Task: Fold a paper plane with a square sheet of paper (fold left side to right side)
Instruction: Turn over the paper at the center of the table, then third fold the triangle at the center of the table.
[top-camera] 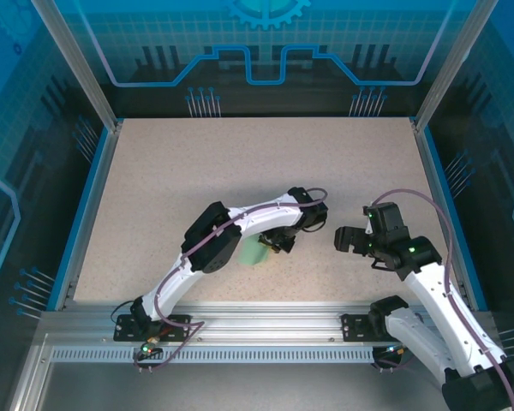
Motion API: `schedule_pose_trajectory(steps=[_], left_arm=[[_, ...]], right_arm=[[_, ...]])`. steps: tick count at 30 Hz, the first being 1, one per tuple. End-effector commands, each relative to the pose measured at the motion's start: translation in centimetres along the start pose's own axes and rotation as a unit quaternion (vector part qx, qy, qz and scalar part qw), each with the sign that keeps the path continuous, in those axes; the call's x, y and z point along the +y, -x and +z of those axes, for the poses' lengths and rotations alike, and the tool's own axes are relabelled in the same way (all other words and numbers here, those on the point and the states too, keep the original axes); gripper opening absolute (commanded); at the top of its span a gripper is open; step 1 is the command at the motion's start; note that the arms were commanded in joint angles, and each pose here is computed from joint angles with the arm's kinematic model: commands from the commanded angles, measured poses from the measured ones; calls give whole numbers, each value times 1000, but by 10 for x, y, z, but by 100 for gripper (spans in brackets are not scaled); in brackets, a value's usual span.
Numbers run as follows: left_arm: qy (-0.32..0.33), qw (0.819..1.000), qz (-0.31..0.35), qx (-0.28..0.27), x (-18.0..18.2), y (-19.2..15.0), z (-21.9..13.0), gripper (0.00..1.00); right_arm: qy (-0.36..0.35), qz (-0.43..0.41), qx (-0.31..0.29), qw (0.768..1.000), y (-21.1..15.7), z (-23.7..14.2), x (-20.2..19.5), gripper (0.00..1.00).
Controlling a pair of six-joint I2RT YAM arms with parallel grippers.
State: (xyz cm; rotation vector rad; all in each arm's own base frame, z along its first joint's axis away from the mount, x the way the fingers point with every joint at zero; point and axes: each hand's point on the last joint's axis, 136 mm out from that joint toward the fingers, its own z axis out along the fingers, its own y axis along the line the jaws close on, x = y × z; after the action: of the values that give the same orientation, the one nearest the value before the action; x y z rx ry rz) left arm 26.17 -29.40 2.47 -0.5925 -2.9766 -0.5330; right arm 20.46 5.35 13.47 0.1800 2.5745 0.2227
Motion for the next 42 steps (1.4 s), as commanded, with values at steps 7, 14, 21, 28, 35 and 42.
schedule_pose_trajectory(steps=[7,14,21,28,35,42], left_arm=[[-146,989,3,-15,-24,18,-30,46],[-256,964,-24,-72,-16,26,-67,55],[-351,919,-104,-145,34,16,-82,65],[-429,852,-213,-211,87,-8,-65,75],[-495,804,-258,-204,92,-23,-47,81],[-507,801,-268,-171,81,-25,-30,82]], right_arm=[[55,23,35,998,-13,14,17,100],[115,28,62,991,-17,27,42,100],[168,9,78,983,-11,44,83,87],[200,-34,88,975,9,74,143,60],[212,-52,87,972,36,116,190,48],[177,-68,112,975,44,161,200,45]])
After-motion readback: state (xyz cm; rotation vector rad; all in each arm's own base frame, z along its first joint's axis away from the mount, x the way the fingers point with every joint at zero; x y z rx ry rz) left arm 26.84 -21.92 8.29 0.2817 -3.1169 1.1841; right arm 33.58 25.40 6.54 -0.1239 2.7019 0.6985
